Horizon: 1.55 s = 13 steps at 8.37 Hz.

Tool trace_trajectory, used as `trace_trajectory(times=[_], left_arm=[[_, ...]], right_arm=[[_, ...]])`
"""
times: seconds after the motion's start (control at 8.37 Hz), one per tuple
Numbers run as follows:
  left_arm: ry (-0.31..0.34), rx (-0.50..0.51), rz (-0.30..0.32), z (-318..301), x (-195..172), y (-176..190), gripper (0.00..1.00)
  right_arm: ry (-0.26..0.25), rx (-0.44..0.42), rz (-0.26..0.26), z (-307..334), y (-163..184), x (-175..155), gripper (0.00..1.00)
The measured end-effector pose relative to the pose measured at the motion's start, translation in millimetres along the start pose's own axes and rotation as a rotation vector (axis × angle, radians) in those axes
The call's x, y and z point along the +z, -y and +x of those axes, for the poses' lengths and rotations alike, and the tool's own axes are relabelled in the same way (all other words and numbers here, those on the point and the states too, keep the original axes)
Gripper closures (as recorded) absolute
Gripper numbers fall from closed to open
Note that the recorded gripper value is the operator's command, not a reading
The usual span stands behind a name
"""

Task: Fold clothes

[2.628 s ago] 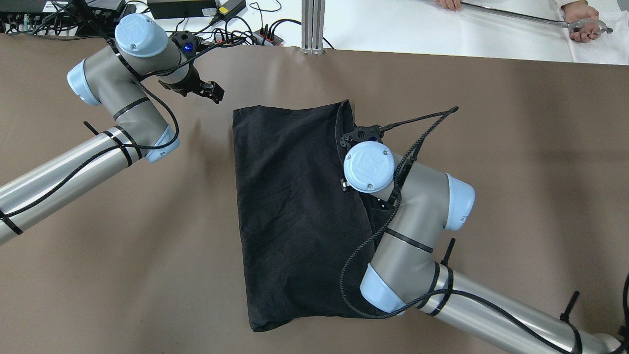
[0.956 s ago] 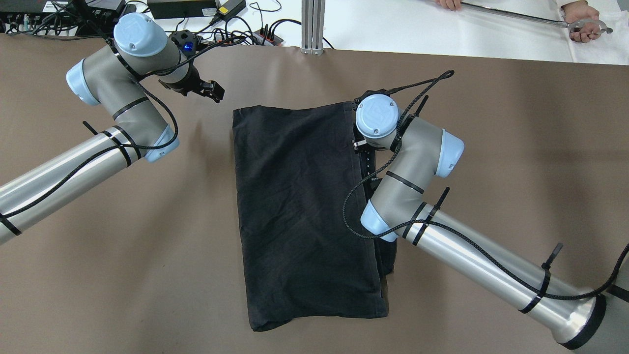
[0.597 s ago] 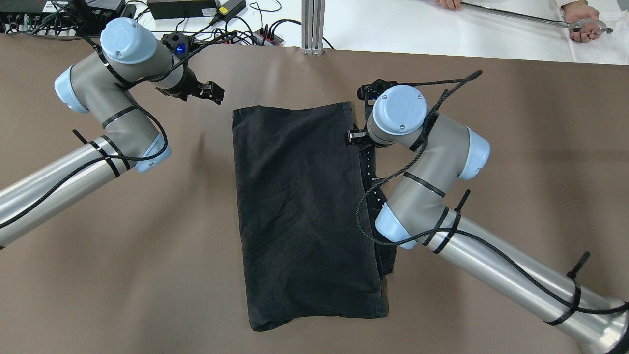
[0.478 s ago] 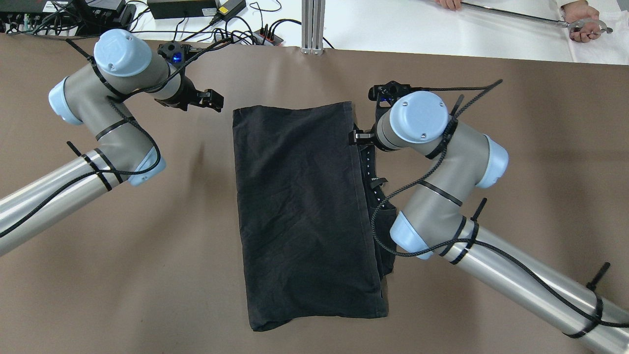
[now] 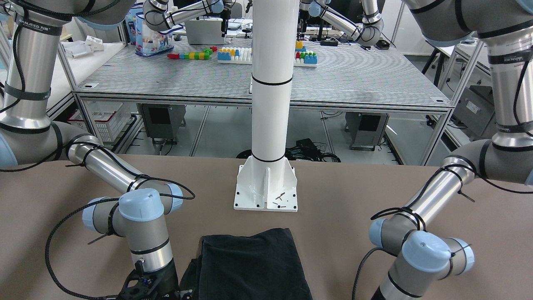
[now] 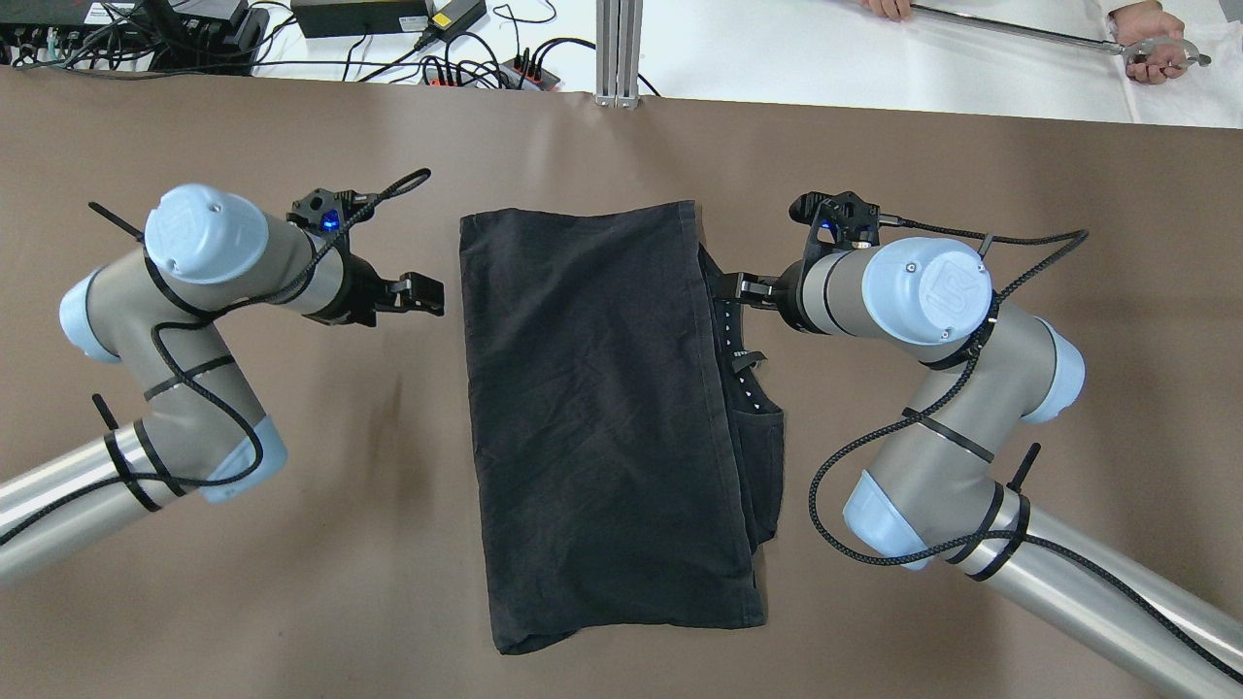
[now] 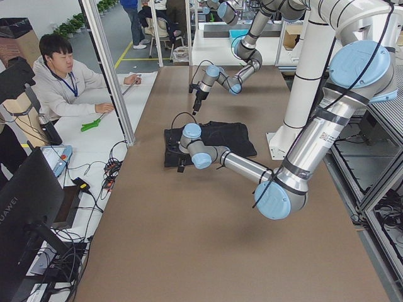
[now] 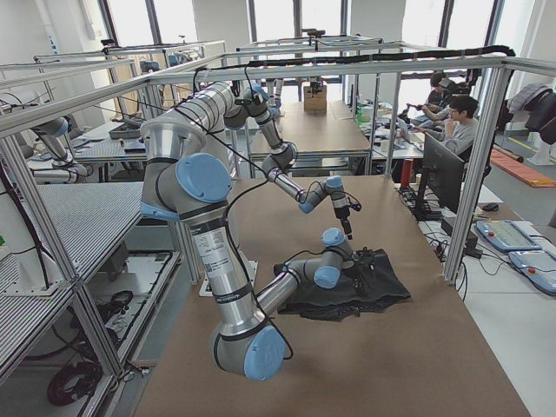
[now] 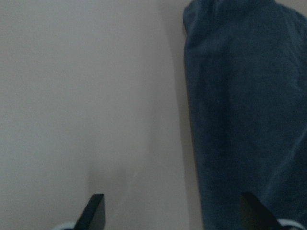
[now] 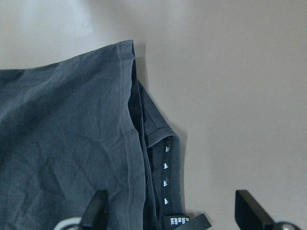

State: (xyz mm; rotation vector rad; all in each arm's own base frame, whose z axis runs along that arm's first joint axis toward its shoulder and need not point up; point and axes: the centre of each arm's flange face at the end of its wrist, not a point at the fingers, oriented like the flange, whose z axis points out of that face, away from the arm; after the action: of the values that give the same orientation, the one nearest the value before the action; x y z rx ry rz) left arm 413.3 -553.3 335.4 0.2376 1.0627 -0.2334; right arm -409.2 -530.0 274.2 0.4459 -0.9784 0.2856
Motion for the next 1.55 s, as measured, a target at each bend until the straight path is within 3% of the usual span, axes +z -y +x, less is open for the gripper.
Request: trace_trajectory(times=[0.36, 0.48, 0.72, 0.84, 0.96, 1.08, 1.55], left_arm=[[-0.010, -0.044, -0.006, 33, 32, -76, 0.16], [-0.011, -0.045, -0.006, 40, 38, -92, 0.30], [-0.011, -0.036, -0.010, 48, 48, -114, 0.45], [-0.012, -0.030, -0.016, 52, 51, -122, 0.57], [-0.014, -0.027, -0.021, 56, 53, -127, 0.83], [-0.018, -0.024, -0.023, 60, 54, -130, 1.00], [-0.025, -0.008, -0.022, 64, 51, -130, 1.00]], right_arm=[[0.021, 0.064, -0.005, -5, -12, 0, 0.08], [0.022, 0.067, -0.006, -5, -14, 0, 0.07], [0.022, 0.067, -0.007, -5, -15, 1, 0.07], [0.020, 0.064, -0.007, -5, -16, 1, 0.07], [0.019, 0.060, -0.008, -5, -16, 2, 0.07], [0.018, 0.057, -0.008, -4, -16, 2, 0.07], [0.015, 0.058, -0.009, -3, -16, 3, 0.07]])
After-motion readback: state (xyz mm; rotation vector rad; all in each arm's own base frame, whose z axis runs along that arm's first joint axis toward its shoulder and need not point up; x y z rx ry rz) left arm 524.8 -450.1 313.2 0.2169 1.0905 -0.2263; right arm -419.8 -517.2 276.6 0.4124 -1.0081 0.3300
